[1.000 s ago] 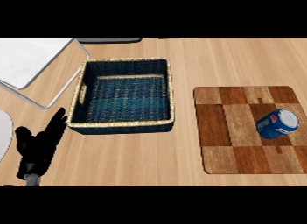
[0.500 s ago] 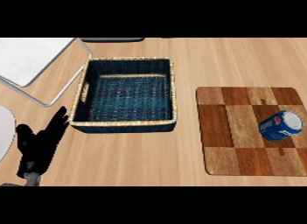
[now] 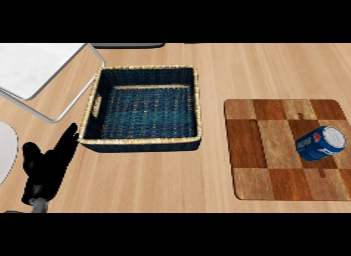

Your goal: Pick the can from the cutting board and place it in the basket

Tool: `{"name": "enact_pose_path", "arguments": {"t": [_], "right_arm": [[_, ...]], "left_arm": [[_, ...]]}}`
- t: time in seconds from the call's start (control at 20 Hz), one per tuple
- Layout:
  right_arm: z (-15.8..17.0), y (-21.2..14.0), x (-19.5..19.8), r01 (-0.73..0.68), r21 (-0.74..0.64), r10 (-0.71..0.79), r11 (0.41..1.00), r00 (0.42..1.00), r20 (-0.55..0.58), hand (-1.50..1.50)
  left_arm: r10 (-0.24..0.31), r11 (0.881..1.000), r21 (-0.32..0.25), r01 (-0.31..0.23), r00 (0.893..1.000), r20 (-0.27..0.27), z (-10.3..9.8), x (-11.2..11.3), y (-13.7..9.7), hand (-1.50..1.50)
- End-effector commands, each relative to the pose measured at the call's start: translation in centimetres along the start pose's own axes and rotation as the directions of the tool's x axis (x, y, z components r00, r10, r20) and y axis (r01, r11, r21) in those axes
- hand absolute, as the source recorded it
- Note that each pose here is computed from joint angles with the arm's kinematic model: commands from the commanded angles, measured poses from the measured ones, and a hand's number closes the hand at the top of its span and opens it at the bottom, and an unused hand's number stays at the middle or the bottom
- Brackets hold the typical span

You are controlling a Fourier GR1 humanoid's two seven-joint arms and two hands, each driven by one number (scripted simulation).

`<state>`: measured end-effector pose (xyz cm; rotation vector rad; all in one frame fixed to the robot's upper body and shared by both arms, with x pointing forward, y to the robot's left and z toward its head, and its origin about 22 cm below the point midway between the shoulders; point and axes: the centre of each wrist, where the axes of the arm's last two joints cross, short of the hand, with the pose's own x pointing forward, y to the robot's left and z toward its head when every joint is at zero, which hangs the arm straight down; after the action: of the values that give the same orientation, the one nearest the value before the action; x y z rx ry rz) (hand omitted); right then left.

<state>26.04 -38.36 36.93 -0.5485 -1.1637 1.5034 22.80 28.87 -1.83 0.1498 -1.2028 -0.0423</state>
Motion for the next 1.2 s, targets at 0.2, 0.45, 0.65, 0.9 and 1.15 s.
{"name": "enact_pose_path", "arguments": {"t": [0.2, 0.45, 0.65, 0.9, 1.15], "right_arm": [[-4.2, 4.7, -0.6, 0.056, -0.011, -0.055, 0.998, 0.998, 0.038, -1.50], [-5.3, 7.1, -0.7, 0.058, -0.021, -0.057, 0.998, 0.997, 0.050, -1.50], [-6.6, 8.3, -1.0, -0.003, 0.001, 0.003, 1.000, 1.000, -0.015, -1.50], [-8.3, 12.5, -1.0, -0.008, 0.033, 0.008, 0.999, 1.000, -0.001, -1.50], [-9.4, 13.0, -2.9, 0.026, 0.013, -0.026, 1.000, 0.999, -0.021, -1.50]], "left_arm": [[-0.005, 1.000, -0.004, 0.004, 0.983, -0.183, 2.1, -4.4, -0.4, 0.00], [0.002, 1.000, 0.000, -0.002, 0.981, -0.195, 1.3, -3.4, -0.3, 0.00], [-0.012, 1.000, 0.012, 0.015, 0.982, -0.187, 1.2, -3.5, -0.2, 0.00], [0.010, 1.000, 0.013, -0.008, 0.982, -0.186, 0.8, -3.8, -0.6, 0.00], [-0.003, 1.000, -0.020, -0.001, 0.985, -0.175, 2.4, -4.8, -0.6, 0.00]]}}
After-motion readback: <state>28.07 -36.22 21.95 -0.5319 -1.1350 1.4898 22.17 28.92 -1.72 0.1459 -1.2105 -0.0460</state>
